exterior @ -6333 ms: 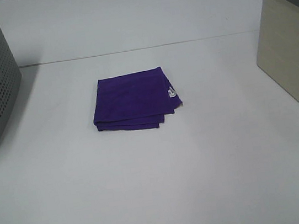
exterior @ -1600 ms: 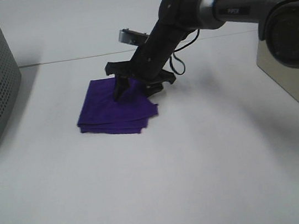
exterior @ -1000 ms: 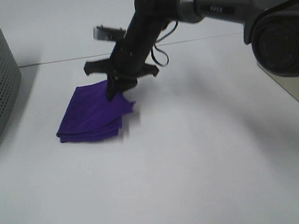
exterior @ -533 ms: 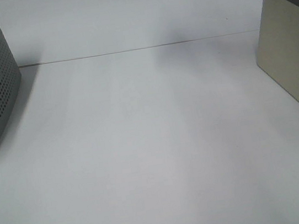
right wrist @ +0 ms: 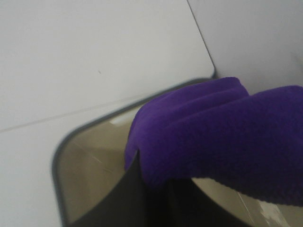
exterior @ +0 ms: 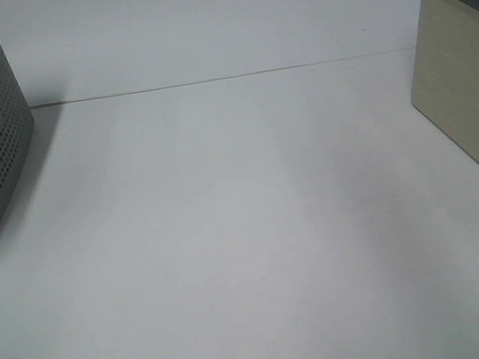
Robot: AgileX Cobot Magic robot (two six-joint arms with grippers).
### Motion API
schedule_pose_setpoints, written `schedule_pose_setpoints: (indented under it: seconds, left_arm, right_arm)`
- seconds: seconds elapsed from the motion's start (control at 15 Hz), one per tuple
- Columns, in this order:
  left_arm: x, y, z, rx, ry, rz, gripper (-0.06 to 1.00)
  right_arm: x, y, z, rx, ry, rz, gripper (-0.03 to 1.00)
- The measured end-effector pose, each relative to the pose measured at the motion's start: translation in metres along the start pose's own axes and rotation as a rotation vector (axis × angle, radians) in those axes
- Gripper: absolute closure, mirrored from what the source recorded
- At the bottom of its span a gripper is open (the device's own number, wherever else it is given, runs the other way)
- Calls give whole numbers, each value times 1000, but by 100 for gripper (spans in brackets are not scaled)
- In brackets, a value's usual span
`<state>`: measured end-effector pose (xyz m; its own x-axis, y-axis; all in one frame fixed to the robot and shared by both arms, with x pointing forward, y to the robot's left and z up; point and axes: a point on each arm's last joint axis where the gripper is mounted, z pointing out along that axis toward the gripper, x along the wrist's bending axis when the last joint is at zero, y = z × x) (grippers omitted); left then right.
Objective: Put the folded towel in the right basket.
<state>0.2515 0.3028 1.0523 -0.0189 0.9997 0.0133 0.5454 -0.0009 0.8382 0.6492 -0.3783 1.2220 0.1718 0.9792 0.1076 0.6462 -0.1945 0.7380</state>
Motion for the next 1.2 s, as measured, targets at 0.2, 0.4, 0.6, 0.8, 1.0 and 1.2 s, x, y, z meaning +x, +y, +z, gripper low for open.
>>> schedule_pose_setpoints:
  seconds: [0.2,0.4,0.6,0.8,1.0,1.2]
  left_arm:
    - [0,0,0,0,0,0,-5]
    - [0,0,0,0,0,0,-5]
    - [0,0,0,0,0,0,-5]
    - [0,0,0,0,0,0,-5]
    - [0,0,0,0,0,0,-5]
    - [0,-1,-2,-16,4,-4,-5]
  right_arm:
    - [-21,-36,45,205,-107,-14,92]
    - [-26,-62,71,332,-125,-15,72]
    - [-27,-67,80,355,-121,-11,19]
    - [-25,-66,79,353,-94,-23,1]
    - [-11,-66,79,350,-12,-27,1]
    - [65,-76,80,366,111,-156,2]
